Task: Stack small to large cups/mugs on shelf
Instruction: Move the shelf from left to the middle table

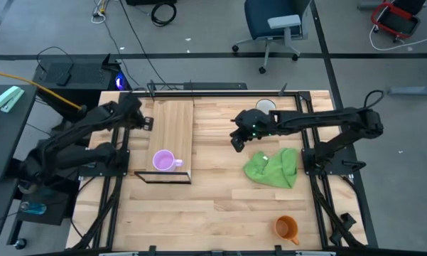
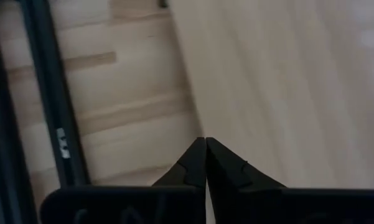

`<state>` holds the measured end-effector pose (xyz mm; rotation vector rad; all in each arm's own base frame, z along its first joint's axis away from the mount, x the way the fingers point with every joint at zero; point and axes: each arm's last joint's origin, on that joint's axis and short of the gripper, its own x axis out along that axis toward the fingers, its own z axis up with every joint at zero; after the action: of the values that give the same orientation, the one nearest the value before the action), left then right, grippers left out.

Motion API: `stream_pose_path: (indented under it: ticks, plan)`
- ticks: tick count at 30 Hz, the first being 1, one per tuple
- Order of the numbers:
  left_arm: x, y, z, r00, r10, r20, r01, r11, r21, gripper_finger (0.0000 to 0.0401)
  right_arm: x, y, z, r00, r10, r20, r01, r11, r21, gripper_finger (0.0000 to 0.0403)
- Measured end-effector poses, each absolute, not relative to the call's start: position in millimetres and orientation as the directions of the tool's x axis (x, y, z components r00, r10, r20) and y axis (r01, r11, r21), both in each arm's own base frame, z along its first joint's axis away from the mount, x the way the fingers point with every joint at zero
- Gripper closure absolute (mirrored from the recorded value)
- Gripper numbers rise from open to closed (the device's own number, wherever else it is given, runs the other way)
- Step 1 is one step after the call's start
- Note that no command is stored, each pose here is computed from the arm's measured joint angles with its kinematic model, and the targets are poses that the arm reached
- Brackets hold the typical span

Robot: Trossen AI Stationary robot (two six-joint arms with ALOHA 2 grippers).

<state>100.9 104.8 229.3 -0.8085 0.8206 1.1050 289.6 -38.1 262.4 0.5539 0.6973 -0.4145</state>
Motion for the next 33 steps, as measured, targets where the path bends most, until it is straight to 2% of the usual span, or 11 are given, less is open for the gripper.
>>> stream_pose_path:
  ticks: [11, 19, 26, 33]
  plan:
    - [98.4, 145.5, 198.6, 0.152, 0.268, -0.951, -0.982, 0.153, -0.113, 0.0383, 307.8, -40.4, 235.9, 0.653, -0.168, -0.738, 0.522, 0.806, 0.278, 0.0398]
    - [107.8, 158.3, 183.8, 0.189, 0.210, -0.959, -0.972, 0.180, -0.152, 0.0393, 311.8, -38.5, 228.2, 0.638, -0.162, -0.752, 0.521, 0.810, 0.268, 0.0400]
    - [107.9, 164.6, 172.0, 0.154, 0.158, -0.975, -0.979, 0.156, -0.130, 0.0394, 310.6, -31.8, 232.8, 0.653, -0.149, -0.742, 0.500, 0.821, 0.275, 0.0401]
    - [112.2, 164.7, 165.7, 0.155, 0.116, -0.981, -0.975, 0.177, -0.133, 0.0385, 310.2, -30.2, 232.2, 0.648, -0.145, -0.748, 0.504, 0.818, 0.277, 0.0402]
